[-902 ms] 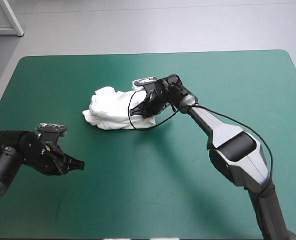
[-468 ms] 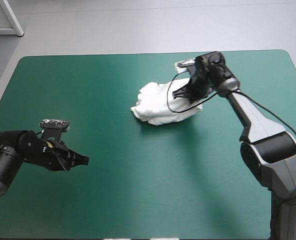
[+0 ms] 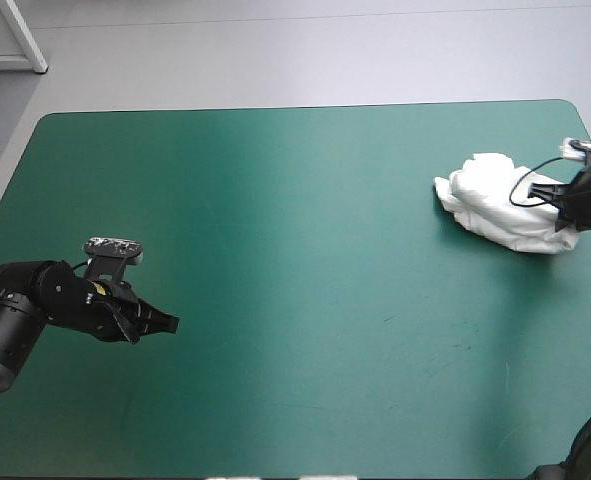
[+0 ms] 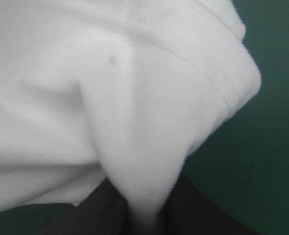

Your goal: Fold the cloth

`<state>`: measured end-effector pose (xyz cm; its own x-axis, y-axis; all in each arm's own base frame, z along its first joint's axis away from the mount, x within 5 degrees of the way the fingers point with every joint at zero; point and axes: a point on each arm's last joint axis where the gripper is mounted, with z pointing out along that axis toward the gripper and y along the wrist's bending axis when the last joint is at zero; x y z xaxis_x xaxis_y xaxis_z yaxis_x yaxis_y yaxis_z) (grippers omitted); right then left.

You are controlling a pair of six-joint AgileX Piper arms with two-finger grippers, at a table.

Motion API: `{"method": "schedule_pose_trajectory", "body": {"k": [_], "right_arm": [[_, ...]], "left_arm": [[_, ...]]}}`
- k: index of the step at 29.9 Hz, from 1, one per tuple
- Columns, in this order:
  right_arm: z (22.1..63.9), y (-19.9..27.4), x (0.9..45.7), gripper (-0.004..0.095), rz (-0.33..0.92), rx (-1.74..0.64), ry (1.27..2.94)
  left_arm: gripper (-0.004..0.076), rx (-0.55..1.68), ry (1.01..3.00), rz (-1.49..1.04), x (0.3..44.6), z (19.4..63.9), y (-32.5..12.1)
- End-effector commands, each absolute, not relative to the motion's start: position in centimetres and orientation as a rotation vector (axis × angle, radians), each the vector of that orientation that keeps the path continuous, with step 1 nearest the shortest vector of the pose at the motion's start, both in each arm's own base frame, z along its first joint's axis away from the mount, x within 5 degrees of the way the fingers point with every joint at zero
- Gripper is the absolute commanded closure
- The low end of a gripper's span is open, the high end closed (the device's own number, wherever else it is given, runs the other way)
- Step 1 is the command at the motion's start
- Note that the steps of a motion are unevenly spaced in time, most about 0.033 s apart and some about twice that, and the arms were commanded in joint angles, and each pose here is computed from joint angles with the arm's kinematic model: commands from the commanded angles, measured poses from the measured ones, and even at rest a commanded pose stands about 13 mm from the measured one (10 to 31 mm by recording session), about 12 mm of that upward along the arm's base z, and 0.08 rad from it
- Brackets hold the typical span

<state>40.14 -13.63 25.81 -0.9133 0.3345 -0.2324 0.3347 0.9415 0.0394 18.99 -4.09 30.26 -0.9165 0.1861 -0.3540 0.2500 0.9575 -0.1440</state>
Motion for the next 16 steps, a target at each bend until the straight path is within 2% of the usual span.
{"method": "schedule_pose_trajectory", "body": {"k": [1, 3, 5, 7, 9, 12, 14, 16], "right_arm": [[29.1, -15.3, 38.8, 0.0677, 0.044, 0.543, 2.731], [29.1, -15.5, 38.7, 0.0420, 0.078, 0.554, 2.723], [29.1, -15.5, 38.5, 0.0207, 0.096, 0.577, 2.728], [29.2, -15.2, 38.3, 0.0080, 0.133, 0.588, 2.752], [29.8, -15.0, 37.9, 0.0077, 0.141, 0.586, 2.756], [32.1, -14.3, 36.6, 0.0138, 0.135, 0.580, 2.705], [34.1, -13.6, 35.1, 0.0215, 0.135, 0.568, 2.660], [35.8, -12.5, 33.3, 0.0360, 0.123, 0.530, 2.631]], "left_arm": [[0.0733, 0.326, 2.686, -0.282, 19.1, 31.5, -4.3], [0.0733, 0.330, 2.676, -0.279, 19.1, 31.5, -4.3], [0.0733, 0.327, 2.667, -0.277, 19.2, 31.6, -4.3], [0.0733, 0.325, 2.660, -0.276, 19.3, 31.6, -4.3], [0.0733, 0.328, 2.654, -0.269, 19.3, 31.6, -4.2], [0.0733, 0.326, 2.633, -0.259, 19.5, 31.7, -4.2], [0.0733, 0.328, 2.617, -0.238, 19.7, 31.7, -4.1], [0.0733, 0.323, 2.594, -0.233, 19.9, 31.8, -4.1]]}}
